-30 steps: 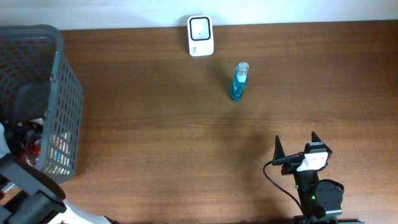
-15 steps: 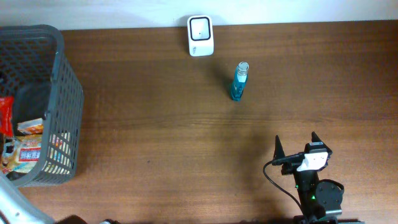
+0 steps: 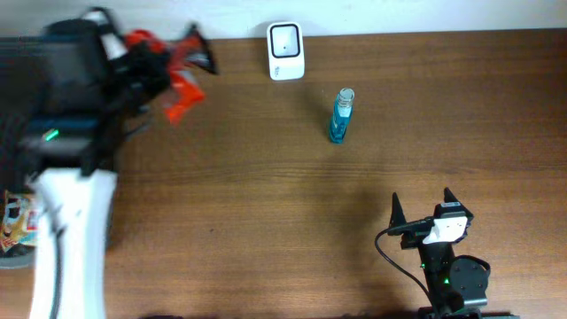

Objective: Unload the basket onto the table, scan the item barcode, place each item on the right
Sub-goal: 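Carry the red snack bags and drop them near the bottle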

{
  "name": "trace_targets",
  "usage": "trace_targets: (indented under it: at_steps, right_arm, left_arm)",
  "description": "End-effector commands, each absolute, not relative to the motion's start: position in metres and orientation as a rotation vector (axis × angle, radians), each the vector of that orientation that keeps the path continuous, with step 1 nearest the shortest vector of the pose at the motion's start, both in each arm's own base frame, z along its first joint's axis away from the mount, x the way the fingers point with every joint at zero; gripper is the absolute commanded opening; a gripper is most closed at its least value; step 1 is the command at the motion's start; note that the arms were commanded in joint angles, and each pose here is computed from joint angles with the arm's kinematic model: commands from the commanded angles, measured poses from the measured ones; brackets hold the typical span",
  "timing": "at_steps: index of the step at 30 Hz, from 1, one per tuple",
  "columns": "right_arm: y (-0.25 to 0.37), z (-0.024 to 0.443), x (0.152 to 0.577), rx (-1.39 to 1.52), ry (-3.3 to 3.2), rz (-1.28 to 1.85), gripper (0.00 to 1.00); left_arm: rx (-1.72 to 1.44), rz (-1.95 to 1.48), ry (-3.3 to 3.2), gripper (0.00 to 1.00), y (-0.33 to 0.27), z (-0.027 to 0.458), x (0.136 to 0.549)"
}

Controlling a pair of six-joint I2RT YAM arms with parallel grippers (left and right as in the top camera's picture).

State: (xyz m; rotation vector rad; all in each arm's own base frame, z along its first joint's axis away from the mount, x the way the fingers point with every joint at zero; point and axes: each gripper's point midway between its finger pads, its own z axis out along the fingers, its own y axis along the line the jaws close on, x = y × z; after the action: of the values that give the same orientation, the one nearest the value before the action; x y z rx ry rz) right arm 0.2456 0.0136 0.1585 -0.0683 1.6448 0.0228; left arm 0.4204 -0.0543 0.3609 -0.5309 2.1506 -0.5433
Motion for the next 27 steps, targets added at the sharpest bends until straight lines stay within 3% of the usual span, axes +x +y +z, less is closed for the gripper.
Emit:
trace_targets:
  at_steps: [1,5,13,14,15,17,18,19,23,27]
  right_arm:
    - [0.014,0.155,0.246,-0.065,1.649,0.026,0.98]
    - [0.014,0.155,0.246,-0.066,1.649,0.027,0.98]
    - [0.014,0.155,0.246,-0.066,1.649,0.027,0.98]
    - [0.014,0.155,0.246,-0.066,1.649,0.027,0.98]
    - [0.014,0.155,0.246,-0.066,1.650,0.027,0.98]
    - [0.014,0.155,0.246,-0.066,1.650,0.027,0.98]
    - [0.014,0.155,0.246,-0.066,1.649,0.027,0.98]
    - [0.014,0.155,0.246,-0.066,1.649,0.027,0.98]
    - [0.014,0.155,0.246,-0.066,1.649,0.026,0.98]
    - [0.014,0.155,0.246,-0.066,1.649,0.027,0.98]
  left_arm:
    - [-0.375,-0.554,2.283,0.00,-0.113,0.317,0.445]
    - [-0.356,-0.309,2.452,0.00,-0.142,0.222,0.475]
    - [-0.196,-0.235,2.646,0.01,-0.201,0.098,0.487]
    - [-0.181,-0.236,2.653,0.03,-0.208,0.091,0.487]
    - [-0.165,-0.237,2.659,0.22,-0.214,0.086,0.486]
    - [-0.110,-0.238,2.646,0.53,-0.220,0.088,0.487]
    - [-0.050,-0.229,2.634,0.77,-0.221,0.092,0.490]
    - [0.010,-0.218,2.627,0.82,-0.221,0.098,0.491]
    - [0.029,-0.223,2.575,0.82,-0.213,0.145,0.495]
    - [-0.048,-0.251,2.459,0.82,-0.180,0.230,0.494]
